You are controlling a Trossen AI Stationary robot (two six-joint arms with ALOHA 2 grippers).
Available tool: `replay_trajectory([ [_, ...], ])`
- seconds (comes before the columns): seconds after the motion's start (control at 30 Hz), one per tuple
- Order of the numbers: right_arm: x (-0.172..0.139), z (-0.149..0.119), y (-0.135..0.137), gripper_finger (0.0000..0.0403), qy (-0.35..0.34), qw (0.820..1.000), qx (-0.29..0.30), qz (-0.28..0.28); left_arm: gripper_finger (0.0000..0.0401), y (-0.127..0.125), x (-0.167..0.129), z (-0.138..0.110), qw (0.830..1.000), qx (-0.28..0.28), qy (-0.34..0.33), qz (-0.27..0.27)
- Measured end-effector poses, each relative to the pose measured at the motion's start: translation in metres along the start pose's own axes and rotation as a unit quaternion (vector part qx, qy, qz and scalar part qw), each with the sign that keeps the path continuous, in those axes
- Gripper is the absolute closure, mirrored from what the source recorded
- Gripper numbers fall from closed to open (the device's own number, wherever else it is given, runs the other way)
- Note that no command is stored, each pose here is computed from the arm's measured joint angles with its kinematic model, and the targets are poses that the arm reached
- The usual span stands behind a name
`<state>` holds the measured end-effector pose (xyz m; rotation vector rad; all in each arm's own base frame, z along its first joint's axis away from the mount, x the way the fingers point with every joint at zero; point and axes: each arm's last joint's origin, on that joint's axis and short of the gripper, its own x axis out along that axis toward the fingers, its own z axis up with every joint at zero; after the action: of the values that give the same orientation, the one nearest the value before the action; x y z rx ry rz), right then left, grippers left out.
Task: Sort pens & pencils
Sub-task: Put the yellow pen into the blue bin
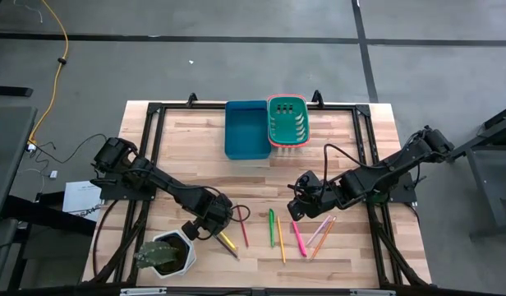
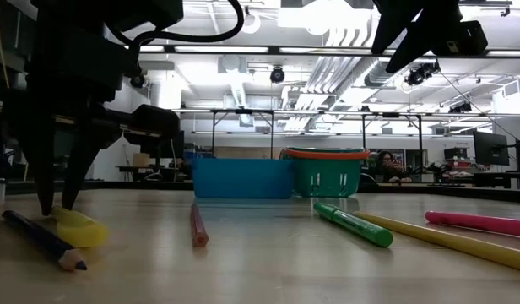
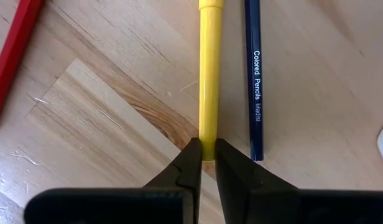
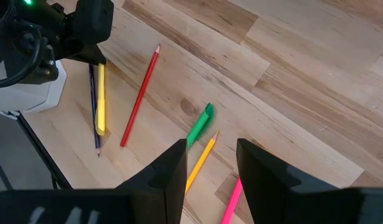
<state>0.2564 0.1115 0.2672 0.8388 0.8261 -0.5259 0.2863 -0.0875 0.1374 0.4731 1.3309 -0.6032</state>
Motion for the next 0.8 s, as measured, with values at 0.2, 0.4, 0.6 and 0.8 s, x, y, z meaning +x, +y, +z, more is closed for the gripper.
replay_trajectory([
  [0.2,0.0000,0.0001,0.0000,0.0272,0.000,1.000,0.000,0.000,0.0380,0.0000,0.0000,0.0000,1.000,0.000,0.000,0.000],
  [0.4,0.0000,0.0000,0.0000,0.0272,0.000,1.000,0.000,0.000,0.0382,0.0000,0.0000,0.0000,1.000,0.000,0.000,0.000],
  [0.6,0.0000,0.0000,0.0000,0.0272,-0.001,1.000,0.000,0.000,0.0378,0.0000,0.0000,-0.0001,1.000,0.000,0.000,0.000],
  [0.8,0.0000,0.0001,0.0000,0.0272,-0.001,1.000,0.000,0.000,0.0382,-0.0001,0.0000,-0.0002,1.000,0.001,0.001,0.000],
])
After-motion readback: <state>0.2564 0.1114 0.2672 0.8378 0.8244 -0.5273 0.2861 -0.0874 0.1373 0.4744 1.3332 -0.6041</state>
